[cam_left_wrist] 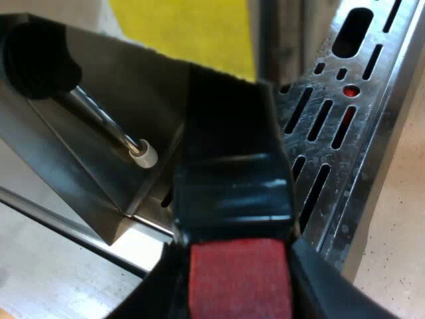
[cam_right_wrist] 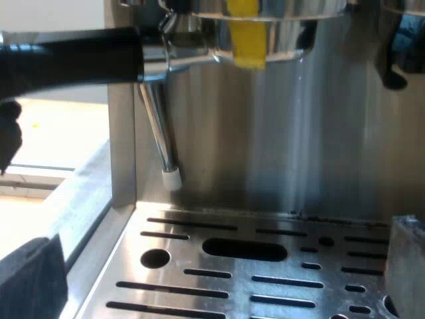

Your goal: Put the handle in the coffee machine

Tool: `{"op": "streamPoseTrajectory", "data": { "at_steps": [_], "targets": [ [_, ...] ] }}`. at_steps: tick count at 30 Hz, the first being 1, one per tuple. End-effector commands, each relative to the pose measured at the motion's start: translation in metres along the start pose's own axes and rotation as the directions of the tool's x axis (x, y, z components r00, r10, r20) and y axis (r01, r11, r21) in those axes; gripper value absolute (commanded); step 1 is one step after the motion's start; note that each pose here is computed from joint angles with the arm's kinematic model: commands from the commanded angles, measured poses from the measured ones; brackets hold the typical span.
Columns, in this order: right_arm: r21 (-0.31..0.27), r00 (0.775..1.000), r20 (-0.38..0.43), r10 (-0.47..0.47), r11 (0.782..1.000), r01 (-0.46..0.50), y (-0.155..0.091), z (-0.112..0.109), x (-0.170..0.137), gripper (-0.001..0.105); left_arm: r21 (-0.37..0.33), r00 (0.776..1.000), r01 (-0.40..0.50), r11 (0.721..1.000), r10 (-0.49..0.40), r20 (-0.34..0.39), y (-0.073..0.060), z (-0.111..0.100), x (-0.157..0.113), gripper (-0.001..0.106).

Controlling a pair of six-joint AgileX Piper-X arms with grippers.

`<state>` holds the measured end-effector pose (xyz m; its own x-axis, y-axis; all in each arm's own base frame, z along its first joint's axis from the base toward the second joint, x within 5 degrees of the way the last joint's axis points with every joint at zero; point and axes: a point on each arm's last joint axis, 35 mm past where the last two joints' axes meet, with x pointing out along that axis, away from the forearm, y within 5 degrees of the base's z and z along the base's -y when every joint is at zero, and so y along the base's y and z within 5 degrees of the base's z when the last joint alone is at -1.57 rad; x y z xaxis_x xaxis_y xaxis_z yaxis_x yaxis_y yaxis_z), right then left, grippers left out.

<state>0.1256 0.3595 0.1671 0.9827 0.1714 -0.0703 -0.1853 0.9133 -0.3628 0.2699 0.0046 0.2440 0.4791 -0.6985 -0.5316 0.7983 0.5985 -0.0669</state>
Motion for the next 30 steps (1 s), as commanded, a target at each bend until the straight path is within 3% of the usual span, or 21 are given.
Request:
{"op": "streamPoseTrajectory", "data": {
  "at_steps": [1,7,17,19,22,25,30],
  "targets": [
    [0.001,1.000,-0.001,-0.011,1.000,0.011,-0.001,0.002,0.002,0.105,0.070,0.995,0.022,0.997,-0.029,0.097,0.002,0.022,-0.008,0.000],
    [0.001,1.000,-0.001,-0.011,1.000,0.011,-0.001,0.002,0.002,0.105,0.005,0.989,0.085,0.996,-0.085,0.120,0.001,0.032,-0.013,0.000],
    [0.004,0.999,0.006,0.048,0.999,-0.048,-0.005,0.000,0.016,0.104,-0.034,0.989,0.112,0.993,-0.108,0.104,-0.002,0.029,-0.013,0.000],
    [0.006,0.998,0.007,0.066,0.998,-0.066,-0.009,-0.001,0.024,0.100,-0.033,0.989,0.111,0.993,-0.107,0.104,-0.002,0.029,-0.013,0.000],
    [0.006,0.995,0.005,0.103,0.995,-0.103,-0.016,-0.004,0.040,0.073,-0.035,0.989,0.112,0.993,-0.108,0.103,-0.003,0.029,-0.013,0.000],
    [-0.002,0.994,-0.008,0.111,0.994,-0.111,-0.020,-0.011,0.051,0.052,-0.035,0.989,0.112,0.993,-0.108,0.103,-0.003,0.029,-0.013,0.000],
    [0.020,0.975,0.002,0.223,0.975,-0.223,-0.020,-0.026,0.068,0.048,-0.035,0.989,0.112,0.993,-0.108,0.103,-0.003,0.029,-0.013,0.000]
  ]
}}
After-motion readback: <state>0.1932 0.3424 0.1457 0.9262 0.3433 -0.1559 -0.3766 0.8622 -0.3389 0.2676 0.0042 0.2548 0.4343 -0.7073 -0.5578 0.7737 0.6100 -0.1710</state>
